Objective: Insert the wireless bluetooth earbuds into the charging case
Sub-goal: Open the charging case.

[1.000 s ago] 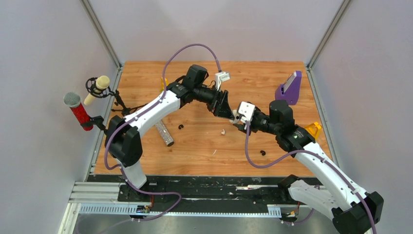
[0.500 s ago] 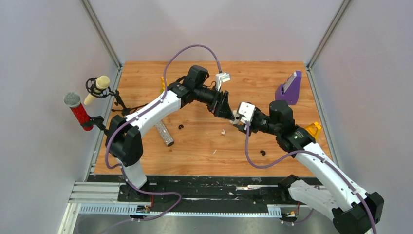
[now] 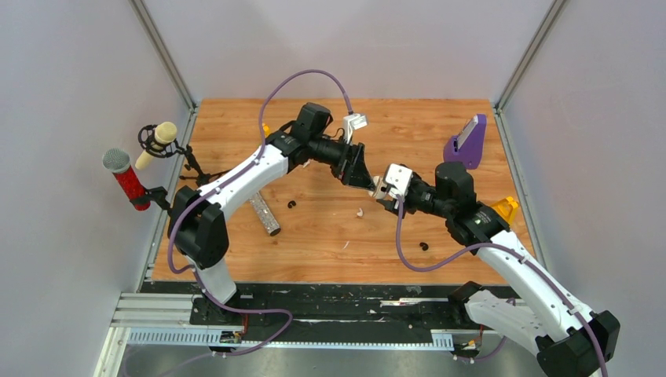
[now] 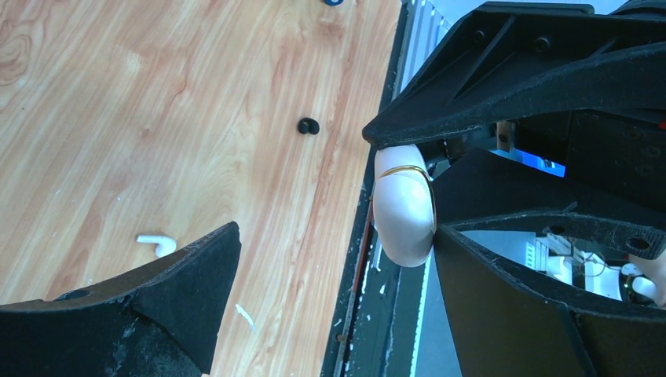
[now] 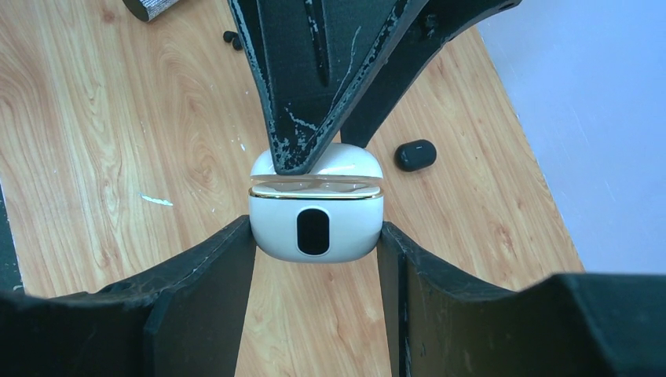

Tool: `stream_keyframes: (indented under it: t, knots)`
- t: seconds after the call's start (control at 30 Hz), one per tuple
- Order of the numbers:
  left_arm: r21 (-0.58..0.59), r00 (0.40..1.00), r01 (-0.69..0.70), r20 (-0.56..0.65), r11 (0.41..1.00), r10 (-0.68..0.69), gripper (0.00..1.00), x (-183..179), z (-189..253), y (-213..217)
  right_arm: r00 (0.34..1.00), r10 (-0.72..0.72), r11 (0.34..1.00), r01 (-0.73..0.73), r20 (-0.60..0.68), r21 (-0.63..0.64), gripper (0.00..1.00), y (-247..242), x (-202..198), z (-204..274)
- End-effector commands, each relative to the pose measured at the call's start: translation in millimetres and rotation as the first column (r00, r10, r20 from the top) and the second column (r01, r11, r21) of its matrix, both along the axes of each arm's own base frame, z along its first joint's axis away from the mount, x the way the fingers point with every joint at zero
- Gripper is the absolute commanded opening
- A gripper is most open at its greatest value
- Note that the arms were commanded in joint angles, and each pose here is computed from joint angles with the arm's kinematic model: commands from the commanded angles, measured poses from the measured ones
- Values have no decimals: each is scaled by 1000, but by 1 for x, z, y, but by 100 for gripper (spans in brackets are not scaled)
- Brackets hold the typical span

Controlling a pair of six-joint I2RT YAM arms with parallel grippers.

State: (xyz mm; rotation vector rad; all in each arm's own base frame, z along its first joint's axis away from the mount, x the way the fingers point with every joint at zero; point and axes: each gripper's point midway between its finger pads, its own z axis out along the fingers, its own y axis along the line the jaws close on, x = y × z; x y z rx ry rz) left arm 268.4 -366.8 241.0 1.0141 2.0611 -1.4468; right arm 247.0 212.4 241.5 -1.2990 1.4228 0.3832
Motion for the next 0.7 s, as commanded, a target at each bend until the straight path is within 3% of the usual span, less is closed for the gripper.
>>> stream_keyframes:
  t: [0.0, 0.27, 0.67]
  knots:
    - [-46, 998, -13, 57, 999, 16, 100, 3, 21, 6, 998, 22, 998, -26, 62, 60, 0, 6, -3, 29]
    - [-40, 997, -50, 56, 998, 52, 100, 13, 21, 14, 998, 17, 998, -21, 64, 62, 0, 5, -3, 29]
    - [-126, 998, -32, 57, 992, 39, 100, 7, 45, 24, 998, -14, 999, 12, 56, 44, 0, 4, 6, 22]
